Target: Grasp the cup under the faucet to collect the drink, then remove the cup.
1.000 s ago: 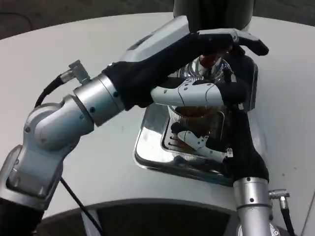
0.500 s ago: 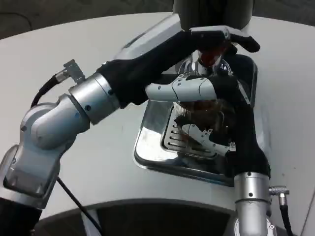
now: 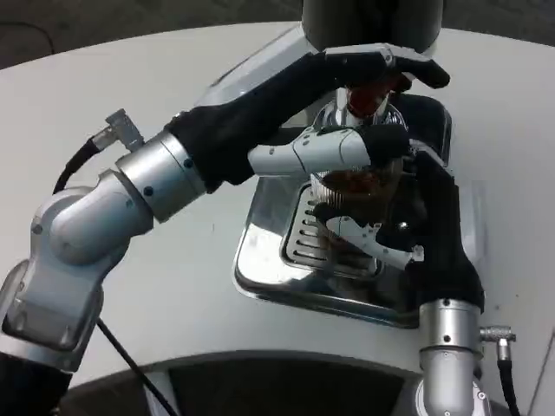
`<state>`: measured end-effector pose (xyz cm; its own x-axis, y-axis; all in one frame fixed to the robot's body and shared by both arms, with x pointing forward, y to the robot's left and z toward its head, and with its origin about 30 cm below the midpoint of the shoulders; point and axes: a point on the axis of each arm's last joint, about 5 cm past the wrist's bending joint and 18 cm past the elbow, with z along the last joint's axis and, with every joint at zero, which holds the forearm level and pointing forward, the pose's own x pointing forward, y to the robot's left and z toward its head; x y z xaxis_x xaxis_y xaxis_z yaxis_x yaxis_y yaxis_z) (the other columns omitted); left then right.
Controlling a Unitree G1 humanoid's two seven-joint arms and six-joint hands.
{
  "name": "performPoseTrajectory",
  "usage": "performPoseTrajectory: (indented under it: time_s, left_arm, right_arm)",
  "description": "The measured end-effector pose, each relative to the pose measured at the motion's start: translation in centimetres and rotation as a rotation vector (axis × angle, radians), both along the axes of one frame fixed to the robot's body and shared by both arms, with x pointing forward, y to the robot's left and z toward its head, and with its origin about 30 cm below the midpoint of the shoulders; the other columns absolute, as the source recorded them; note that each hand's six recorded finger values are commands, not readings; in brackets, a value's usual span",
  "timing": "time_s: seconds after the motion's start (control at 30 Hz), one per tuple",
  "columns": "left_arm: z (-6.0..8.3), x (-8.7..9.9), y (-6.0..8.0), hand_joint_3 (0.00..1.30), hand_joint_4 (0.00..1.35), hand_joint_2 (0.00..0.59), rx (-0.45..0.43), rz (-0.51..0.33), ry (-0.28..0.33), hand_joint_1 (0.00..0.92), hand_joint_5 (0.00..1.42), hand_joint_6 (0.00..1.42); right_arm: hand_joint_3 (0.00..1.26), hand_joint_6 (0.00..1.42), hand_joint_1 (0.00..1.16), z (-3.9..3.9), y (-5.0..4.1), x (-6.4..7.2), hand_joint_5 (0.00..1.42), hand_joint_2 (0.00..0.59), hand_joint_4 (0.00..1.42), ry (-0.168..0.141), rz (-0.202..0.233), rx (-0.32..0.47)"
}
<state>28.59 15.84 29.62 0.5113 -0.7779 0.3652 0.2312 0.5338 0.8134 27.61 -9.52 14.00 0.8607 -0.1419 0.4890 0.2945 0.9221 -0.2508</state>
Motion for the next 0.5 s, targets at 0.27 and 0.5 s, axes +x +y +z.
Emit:
performPoseTrajectory:
  time_s: [0.27,0.5]
  left_arm:
    - [-0.6,0.3,0.4,0.19,0.0,0.076,-0.104,-0.023,0.11,0.0,0.07,0.02]
    - [-0.8,0.4,0.4,0.1,0.0,0.071,-0.161,-0.046,0.174,0.0,0.03,0.0]
  right_arm:
    - [0.55,0.59,0.96,-0.19,-0.21,-0.6,0.72,0.152,0.66,-0.008,-0.004,0.004]
    - [0.61,0.63,0.97,-0.51,-0.15,-1.6,0.78,0.157,0.71,-0.013,0.01,-0.013]
